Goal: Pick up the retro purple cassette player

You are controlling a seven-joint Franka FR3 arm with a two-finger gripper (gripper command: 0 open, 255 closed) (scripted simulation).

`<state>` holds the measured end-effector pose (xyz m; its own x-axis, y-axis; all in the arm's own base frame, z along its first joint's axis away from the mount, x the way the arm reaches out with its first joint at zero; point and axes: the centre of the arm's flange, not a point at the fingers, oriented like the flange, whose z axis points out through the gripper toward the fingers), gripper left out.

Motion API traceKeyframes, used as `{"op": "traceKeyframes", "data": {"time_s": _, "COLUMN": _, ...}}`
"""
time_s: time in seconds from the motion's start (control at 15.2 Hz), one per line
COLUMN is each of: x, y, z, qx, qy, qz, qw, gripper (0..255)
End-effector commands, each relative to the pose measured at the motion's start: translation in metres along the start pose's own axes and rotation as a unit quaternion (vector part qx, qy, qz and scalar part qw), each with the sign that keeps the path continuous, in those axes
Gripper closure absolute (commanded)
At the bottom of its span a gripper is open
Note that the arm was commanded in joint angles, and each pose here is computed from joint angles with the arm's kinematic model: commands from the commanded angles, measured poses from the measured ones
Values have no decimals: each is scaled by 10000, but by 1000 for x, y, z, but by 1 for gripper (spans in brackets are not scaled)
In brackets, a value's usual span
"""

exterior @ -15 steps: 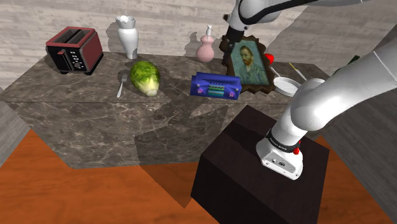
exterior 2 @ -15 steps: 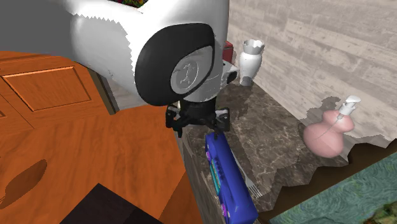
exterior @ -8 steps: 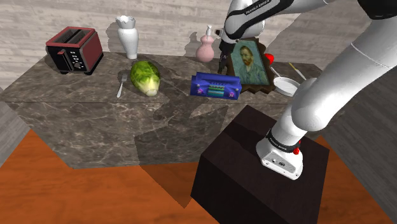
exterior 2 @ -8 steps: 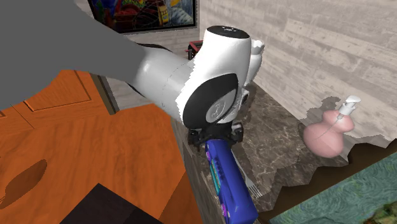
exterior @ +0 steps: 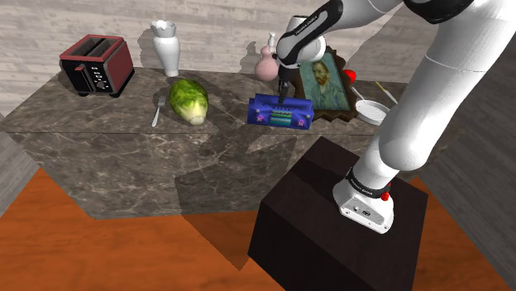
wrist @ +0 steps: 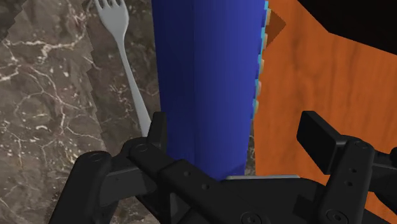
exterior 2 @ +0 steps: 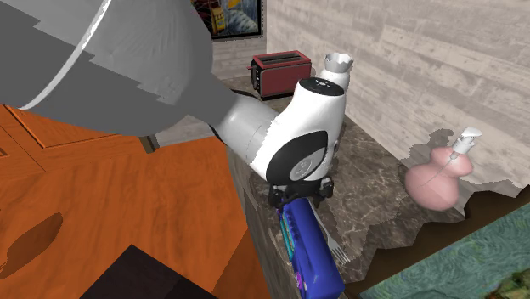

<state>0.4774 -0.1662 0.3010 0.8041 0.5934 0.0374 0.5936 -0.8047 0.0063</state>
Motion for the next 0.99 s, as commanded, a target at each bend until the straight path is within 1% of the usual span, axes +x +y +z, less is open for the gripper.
{"op": "traceKeyframes", "data": {"time_s": 0.0, "x": 0, "y": 0, "z": 12, "qx": -3, "qy": -1, "qz": -10, "qw": 10000, "gripper": 0}}
{"op": "traceKeyframes", "data": {"time_s": 0.2, "x": -1, "y": 0, "z": 31, "qx": -3, "qy": -1, "qz": -10, "qw": 10000, "gripper": 0}}
{"op": "traceKeyframes", "data": {"time_s": 0.33, "x": -1, "y": 0, "z": 31, "qx": -3, "qy": -1, "qz": -10, "qw": 10000, "gripper": 0}}
{"op": "traceKeyframes", "data": {"time_s": 0.4, "x": 0, "y": -1, "z": 31, "qx": -3, "qy": -1, "qz": -9, "qw": 10000, "gripper": 255}}
{"op": "traceKeyframes", "data": {"time_s": 0.92, "x": 0, "y": -1, "z": 31, "qx": -2, "qy": -1, "qz": -9, "qw": 10000, "gripper": 255}}
